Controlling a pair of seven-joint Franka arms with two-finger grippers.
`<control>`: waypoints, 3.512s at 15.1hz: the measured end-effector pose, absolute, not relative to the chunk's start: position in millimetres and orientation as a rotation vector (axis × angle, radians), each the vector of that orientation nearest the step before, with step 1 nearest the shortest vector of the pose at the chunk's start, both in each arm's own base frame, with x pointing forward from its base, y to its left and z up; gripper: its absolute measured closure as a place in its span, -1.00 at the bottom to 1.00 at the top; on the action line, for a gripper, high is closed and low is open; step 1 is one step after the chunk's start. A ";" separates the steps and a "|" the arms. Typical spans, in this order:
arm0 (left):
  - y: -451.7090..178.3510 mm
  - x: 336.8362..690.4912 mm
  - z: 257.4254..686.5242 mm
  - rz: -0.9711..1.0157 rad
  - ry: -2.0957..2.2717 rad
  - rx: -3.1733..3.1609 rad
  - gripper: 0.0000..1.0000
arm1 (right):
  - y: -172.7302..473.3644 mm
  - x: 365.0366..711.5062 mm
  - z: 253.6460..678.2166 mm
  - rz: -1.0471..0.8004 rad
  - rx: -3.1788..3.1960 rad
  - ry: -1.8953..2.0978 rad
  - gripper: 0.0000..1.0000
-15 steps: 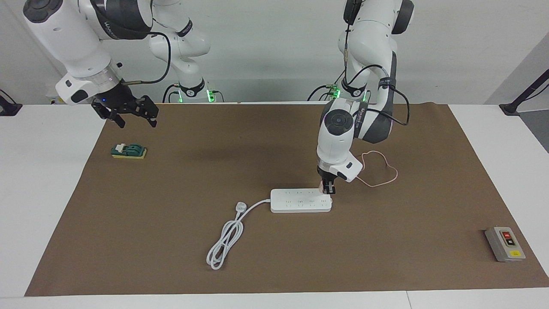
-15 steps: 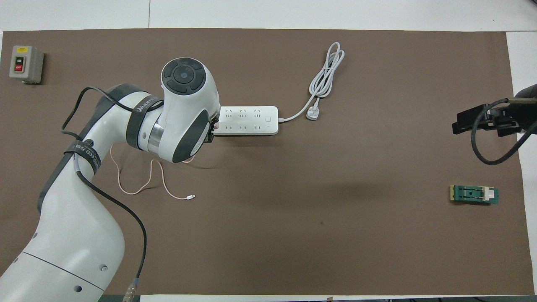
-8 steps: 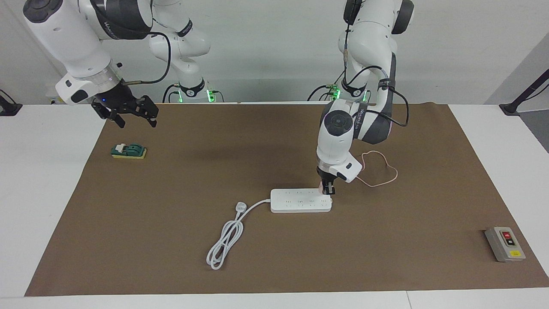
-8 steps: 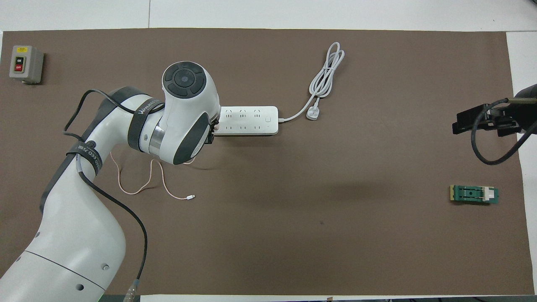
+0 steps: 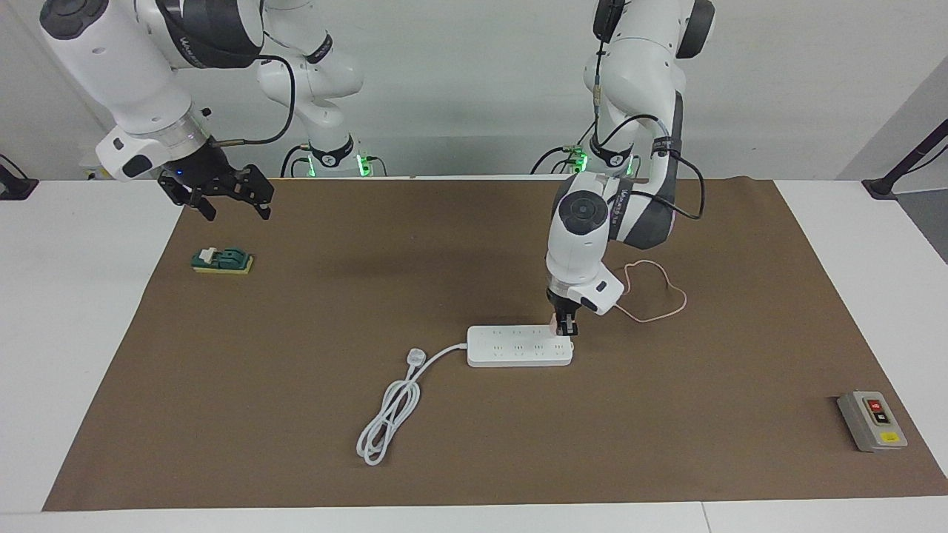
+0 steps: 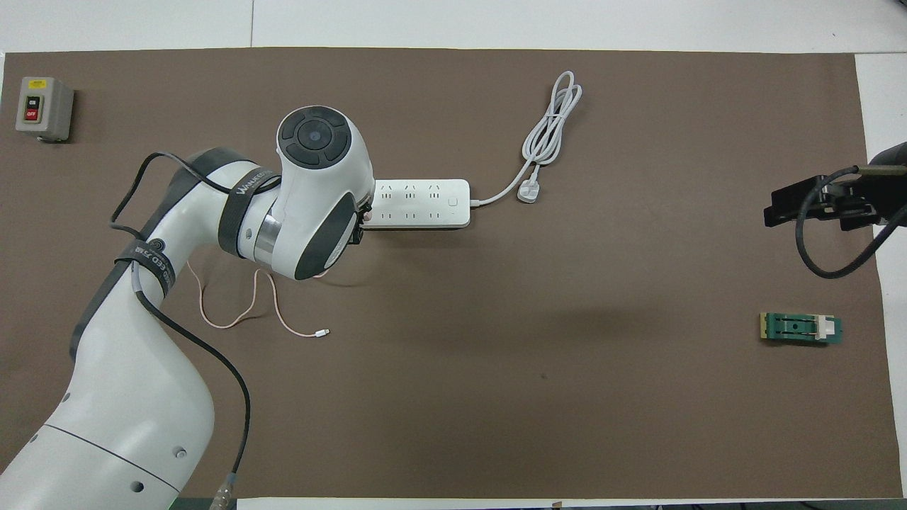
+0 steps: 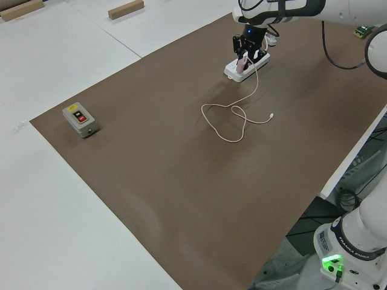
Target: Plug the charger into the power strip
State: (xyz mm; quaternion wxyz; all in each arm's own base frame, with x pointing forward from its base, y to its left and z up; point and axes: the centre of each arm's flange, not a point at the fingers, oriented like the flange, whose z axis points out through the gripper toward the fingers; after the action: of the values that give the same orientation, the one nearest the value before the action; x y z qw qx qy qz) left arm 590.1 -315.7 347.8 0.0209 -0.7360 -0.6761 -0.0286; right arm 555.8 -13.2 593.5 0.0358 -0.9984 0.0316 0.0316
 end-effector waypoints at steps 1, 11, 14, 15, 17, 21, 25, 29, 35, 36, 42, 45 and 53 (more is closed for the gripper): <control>-316.0 589.2 346.4 -0.089 -2.092 -2.282 0.37 | -13.2 555.8 593.5 0.097 -3.067 0.097 -1.00; -316.2 588.3 343.5 -0.096 -2.091 -2.289 0.37 | -22.0 555.4 593.8 0.098 -3.135 0.095 -1.00; -316.1 587.5 342.7 -0.100 -2.091 -2.293 0.37 | -20.4 555.5 594.1 0.097 -3.137 0.088 -1.00; -316.1 586.8 339.4 -0.102 -2.090 -2.296 0.37 | -20.7 555.5 594.1 0.097 -3.145 0.085 -1.00; -316.3 584.5 334.2 -0.117 -2.085 -2.310 0.37 | -21.6 555.5 594.2 0.098 -3.173 0.078 -1.00; -316.0 579.4 332.4 -0.147 -2.083 -2.336 0.37 | -20.0 555.6 594.2 0.098 -3.176 0.073 -1.00; -316.1 575.5 332.0 -0.170 -2.078 -2.356 0.37 | -19.6 555.6 594.3 0.098 -3.175 0.071 -1.00; -318.2 574.3 331.8 -0.191 -2.056 -2.367 0.37 | -18.2 555.6 594.4 0.097 -3.162 0.072 -1.00; -324.3 569.0 332.9 -0.169 -1.998 -2.375 -0.55 | -18.1 555.6 594.4 0.097 -3.161 0.072 -1.00; -322.6 570.6 341.5 -0.173 -1.999 -2.377 -0.75 | -18.1 555.6 594.4 0.097 -3.161 0.072 -1.00; -305.0 563.9 417.9 -0.182 -1.971 -2.425 -1.00 | -18.1 555.5 594.4 0.098 -3.161 0.072 -1.00; -287.0 562.0 450.6 -0.190 -1.932 -2.468 -1.00 | -18.2 555.5 594.4 0.098 -3.161 0.072 -1.00; -186.5 573.6 530.3 -0.165 -1.623 -2.704 -1.00 | -18.2 555.5 594.4 0.098 -3.161 0.073 -1.00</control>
State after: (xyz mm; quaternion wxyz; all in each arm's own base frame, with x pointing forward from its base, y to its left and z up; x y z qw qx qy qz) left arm 573.6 -186.5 530.3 -0.0083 -0.8562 -0.5139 -0.0522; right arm 555.5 -18.2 594.4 -0.0108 -0.9992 0.0229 0.0309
